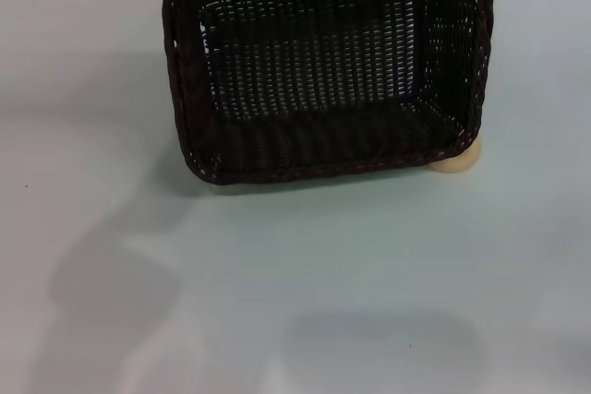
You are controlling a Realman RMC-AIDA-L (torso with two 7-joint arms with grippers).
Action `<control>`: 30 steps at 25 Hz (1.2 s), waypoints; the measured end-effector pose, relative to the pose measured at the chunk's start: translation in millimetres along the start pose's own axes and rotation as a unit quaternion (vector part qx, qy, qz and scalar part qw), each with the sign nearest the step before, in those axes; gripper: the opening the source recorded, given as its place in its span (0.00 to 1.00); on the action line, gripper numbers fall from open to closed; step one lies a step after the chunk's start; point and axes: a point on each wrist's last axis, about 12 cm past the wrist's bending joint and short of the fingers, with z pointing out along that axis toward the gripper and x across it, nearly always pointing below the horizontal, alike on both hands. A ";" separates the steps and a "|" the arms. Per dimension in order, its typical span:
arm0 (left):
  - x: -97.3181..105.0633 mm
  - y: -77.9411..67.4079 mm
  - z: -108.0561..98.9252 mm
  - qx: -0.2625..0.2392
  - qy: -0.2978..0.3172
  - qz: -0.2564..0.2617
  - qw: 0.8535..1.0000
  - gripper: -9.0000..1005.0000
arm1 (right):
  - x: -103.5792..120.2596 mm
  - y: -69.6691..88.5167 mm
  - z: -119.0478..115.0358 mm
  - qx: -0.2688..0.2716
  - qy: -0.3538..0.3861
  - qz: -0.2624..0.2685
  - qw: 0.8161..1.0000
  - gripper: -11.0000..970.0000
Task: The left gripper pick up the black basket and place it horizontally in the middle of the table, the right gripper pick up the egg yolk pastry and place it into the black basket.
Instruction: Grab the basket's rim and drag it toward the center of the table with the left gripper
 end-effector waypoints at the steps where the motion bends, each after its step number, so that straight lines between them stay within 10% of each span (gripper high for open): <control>1: -0.3 1.5 5.5 0.003 0.001 0.006 1.000 0.20 | 0.3 -0.4 -0.5 0.001 0.001 0.000 1.000 0.75; 15: -0.4 2.3 28.6 0.010 0.016 0.020 1.000 0.20 | 0.4 -0.4 2.2 -0.001 0.002 -0.002 1.000 0.75; 30: 10.2 17.8 4.0 -0.005 0.027 0.033 0.999 0.20 | 1.3 -1.6 3.3 -0.002 0.005 -0.005 1.000 0.75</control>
